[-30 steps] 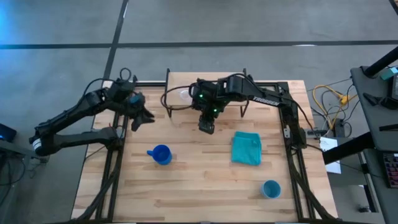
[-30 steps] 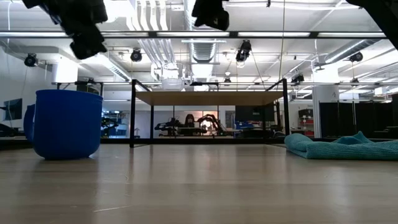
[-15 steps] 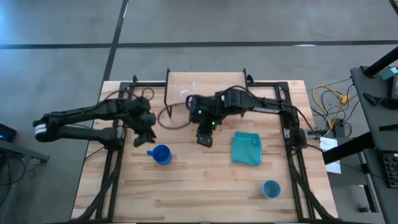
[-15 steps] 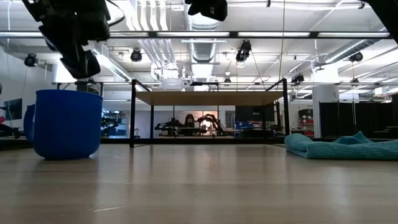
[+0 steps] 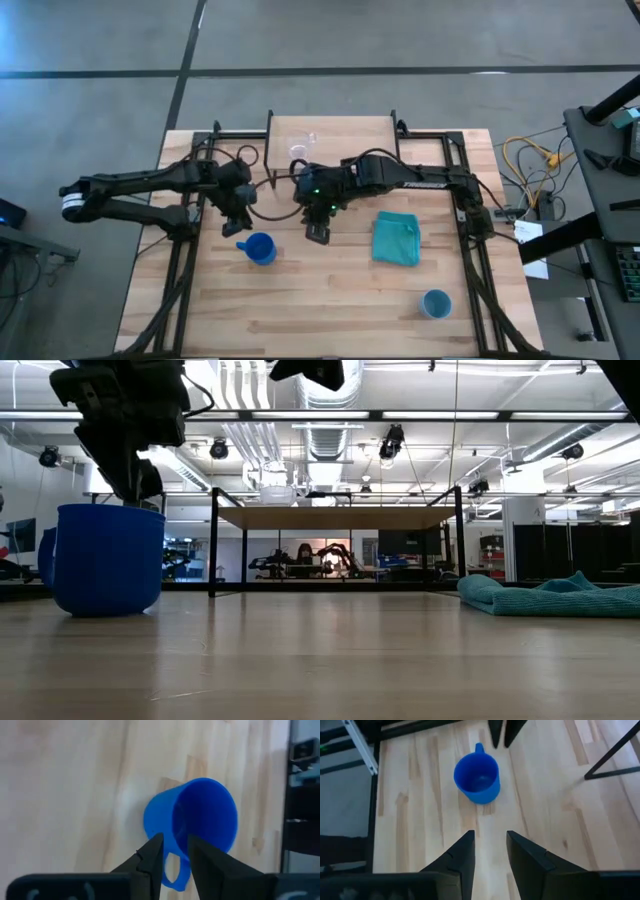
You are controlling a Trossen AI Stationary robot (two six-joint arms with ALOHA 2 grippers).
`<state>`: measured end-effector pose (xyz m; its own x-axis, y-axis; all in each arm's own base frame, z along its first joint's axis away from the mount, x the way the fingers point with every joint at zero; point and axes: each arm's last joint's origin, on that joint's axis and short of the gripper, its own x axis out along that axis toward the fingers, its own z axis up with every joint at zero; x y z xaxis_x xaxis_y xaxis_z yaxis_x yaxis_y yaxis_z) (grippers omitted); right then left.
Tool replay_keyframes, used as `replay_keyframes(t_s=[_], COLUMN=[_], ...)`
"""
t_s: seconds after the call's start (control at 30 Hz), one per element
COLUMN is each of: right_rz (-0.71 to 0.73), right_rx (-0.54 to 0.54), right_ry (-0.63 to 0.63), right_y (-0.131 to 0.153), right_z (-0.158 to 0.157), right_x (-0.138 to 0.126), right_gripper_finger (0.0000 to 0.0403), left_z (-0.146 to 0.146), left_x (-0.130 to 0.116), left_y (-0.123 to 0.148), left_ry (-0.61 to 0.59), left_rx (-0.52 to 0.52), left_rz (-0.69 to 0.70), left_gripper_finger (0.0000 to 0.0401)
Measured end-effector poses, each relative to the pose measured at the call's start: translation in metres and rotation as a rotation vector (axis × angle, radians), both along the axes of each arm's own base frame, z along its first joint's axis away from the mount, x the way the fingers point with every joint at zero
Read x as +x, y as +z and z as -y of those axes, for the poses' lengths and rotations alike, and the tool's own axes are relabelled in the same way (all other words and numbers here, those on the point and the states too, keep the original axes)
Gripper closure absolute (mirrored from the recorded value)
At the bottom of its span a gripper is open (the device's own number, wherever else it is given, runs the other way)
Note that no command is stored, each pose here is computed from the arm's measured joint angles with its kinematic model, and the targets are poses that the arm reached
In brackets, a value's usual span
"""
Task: Stack small to large cups/mugs on shelf
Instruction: Put the blue mug on the shelf
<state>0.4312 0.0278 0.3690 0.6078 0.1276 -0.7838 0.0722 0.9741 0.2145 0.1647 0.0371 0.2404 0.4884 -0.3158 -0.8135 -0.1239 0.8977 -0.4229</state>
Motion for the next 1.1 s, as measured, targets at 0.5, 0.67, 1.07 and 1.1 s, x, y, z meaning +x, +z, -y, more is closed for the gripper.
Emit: replay_keyframes(t_s=[0.5,0.67,1.07,1.1], right_rz=[0.002,0.020,0.021,0.021], right_rx=[0.015,0.017,0.011,0.011], right_ry=[-0.034,-0.038,-0.043,-0.043], right_y=[-0.019,-0.018,-0.018,-0.018], right_z=[0.006,0.007,0.008,0.008], right_x=[0.009,0.011,0.011,0.011], right_gripper_finger=[0.0299,0.0300,0.0303,0.0303], left_z=[-0.002,-0.003,0.004,0.004], left_x=[0.006,0.010,0.019,0.020], left_y=[-0.021,-0.024,-0.024,-0.024], left_ry=[0.000,-0.002,0.014,0.020], left_rx=[-0.038,-0.050,-0.119,-0.119], left_rz=[-0.103,-0.123,-0.114,-0.106], left_gripper_finger=[0.0329,0.0329,0.0329,0.0329])
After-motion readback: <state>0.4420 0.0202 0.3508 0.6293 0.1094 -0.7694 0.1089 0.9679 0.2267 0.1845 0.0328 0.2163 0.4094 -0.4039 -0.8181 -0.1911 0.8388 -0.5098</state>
